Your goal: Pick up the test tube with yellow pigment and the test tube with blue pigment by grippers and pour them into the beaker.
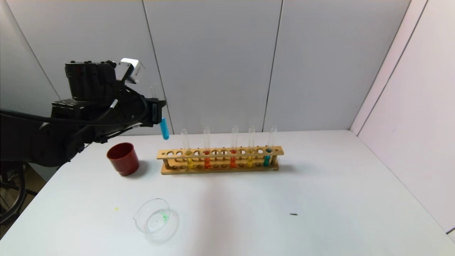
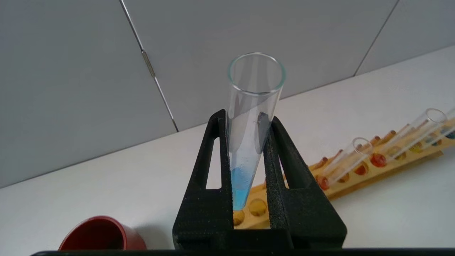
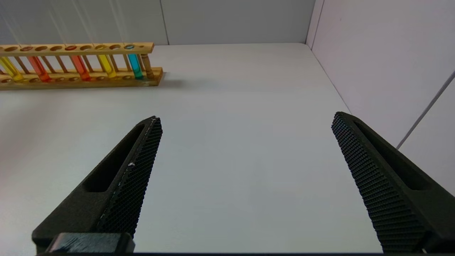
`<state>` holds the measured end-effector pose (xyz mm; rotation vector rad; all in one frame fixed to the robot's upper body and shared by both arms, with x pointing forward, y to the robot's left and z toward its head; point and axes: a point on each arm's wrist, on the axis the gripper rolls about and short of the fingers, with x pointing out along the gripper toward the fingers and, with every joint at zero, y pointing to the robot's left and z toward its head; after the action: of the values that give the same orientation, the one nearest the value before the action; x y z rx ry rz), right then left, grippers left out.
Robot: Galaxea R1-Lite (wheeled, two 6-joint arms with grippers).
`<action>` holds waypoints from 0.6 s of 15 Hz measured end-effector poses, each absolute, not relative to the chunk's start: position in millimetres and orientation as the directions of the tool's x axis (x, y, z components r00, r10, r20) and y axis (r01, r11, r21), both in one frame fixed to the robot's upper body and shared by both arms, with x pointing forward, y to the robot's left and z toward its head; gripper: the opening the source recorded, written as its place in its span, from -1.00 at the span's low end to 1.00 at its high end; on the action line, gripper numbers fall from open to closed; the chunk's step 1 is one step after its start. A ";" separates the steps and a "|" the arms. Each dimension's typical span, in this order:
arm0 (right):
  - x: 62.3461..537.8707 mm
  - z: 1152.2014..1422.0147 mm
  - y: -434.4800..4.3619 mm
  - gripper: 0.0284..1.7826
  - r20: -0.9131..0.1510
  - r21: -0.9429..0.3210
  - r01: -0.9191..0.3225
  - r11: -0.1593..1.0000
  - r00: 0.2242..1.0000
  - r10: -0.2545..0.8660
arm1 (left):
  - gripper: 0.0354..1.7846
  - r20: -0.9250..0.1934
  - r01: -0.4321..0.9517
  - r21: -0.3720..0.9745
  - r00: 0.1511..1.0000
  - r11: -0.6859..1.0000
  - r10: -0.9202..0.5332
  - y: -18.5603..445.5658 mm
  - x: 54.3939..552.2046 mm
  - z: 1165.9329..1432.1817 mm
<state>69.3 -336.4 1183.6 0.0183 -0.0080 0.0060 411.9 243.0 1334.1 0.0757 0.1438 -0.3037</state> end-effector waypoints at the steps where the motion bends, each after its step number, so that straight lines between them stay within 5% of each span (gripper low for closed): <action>1: 69.3 1183.6 -336.4 0.96 0.009 0.018 -0.007 1.000 1.000 0.006 | -0.68 -0.194 0.315 0.065 0.935 0.947 -0.298 243.2 402.9 1338.9; 9: 69.3 1183.6 -336.4 0.96 0.009 0.018 -0.007 1.000 1.000 0.007 | -0.68 -0.500 0.400 0.238 0.832 0.885 -0.242 268.2 312.3 1363.3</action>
<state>69.3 -336.4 1183.6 0.0183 -0.0084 0.0071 312.3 268.2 1363.3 0.3438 0.4787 -0.3476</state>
